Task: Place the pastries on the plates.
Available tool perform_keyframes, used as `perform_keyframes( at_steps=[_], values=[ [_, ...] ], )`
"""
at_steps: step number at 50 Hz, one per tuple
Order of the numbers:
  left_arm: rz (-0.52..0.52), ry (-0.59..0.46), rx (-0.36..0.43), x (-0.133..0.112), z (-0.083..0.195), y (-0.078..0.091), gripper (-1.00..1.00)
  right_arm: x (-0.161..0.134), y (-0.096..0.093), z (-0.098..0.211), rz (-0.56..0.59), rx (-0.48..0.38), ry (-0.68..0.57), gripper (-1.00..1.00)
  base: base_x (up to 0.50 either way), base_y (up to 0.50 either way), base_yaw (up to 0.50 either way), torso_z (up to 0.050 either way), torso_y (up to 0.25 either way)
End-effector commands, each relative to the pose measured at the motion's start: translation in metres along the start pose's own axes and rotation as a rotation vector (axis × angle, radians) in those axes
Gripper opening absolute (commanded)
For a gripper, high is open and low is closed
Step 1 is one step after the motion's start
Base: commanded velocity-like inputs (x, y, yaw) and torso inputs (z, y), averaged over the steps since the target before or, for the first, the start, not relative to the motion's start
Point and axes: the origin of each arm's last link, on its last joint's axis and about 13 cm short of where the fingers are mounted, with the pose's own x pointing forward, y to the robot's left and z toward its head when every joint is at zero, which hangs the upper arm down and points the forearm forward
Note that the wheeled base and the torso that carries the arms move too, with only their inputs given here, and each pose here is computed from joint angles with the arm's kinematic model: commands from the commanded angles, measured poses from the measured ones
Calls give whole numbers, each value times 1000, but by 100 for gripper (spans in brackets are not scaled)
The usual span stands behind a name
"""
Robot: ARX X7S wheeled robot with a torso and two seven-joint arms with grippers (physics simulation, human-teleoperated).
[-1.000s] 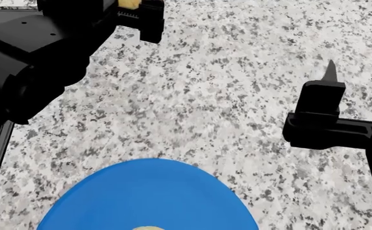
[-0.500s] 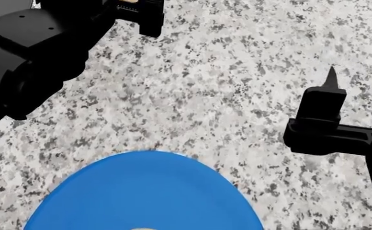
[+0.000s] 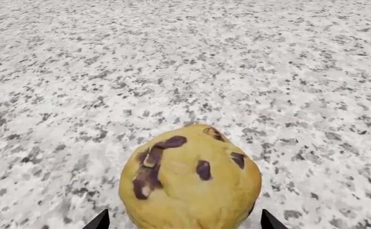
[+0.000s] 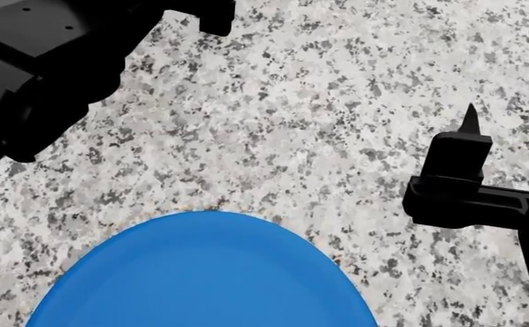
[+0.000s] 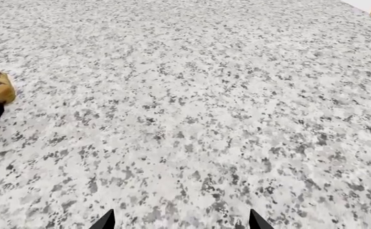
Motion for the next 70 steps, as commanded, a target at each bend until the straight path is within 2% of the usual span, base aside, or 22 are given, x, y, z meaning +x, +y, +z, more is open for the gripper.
perform_keyframes(
  at_steps=[1, 2, 3, 21, 24, 27, 31, 36, 46, 50, 56, 65, 70],
  values=[
    [-25, -26, -25, 2, -3, -6, 100, -2, 4, 1, 55, 4, -24, 100, 0, 0, 0, 0, 0],
    [-36, -26, -48, 2, -3, -7, 100, -2, 4, 1, 55, 5, -23, 100, 0, 0, 0, 0, 0],
    [-34, -32, -42, 2, -3, -7, -100, -2, 4, 0, 54, 6, -22, 100, 0, 0, 0, 0, 0],
    [-42, -52, -72, 3, -2, -7, -100, -2, 4, 0, 54, 9, -20, 100, 9, 0, -3, 0, -5],
    [-74, -108, -129, 2, 14, -9, -100, -2, 4, -1, 55, 12, -21, 100, 4, -1, -2, 0, -3],
    [-116, -167, -154, 0, 28, -12, -100, -1, 4, -1, 54, 11, -19, 100, 0, -1, -1, 0, 0],
    [-157, -227, -178, -1, 38, -14, -100, 1, 7, -1, 64, 11, -23, 100, 0, -1, 0, 0, 0],
    [-168, -266, -167, -4, 41, -14, -100, 4, 9, 0, 80, 10, -27, 100, 0, -1, 0, 0, 0],
    [-167, -341, -150, -52, 40, -5, -100, 11, 9, 0, 94, 9, -33, 100, 0, 0, 0, 0, 0],
    [-134, -394, -131, -90, 43, 10, -100, 15, 9, 0, 101, 13, -42, 100, 0, 0, 0, 0, 0],
    [-99, -418, -75, -129, 37, 23, -100, 18, 13, 1, 124, 20, -56, 100, 0, 0, 0, 0, 0],
    [-78, -369, -85, -166, 8, 27, -100, 21, 16, -2, 123, 21, -65, 100, 0, 0, 0, 0, 0],
    [-35, -317, -104, -175, -14, 32, -100, 23, 17, -4, 123, 17, -64, 100, 0, 0, 0, 0, 0]
  ],
)
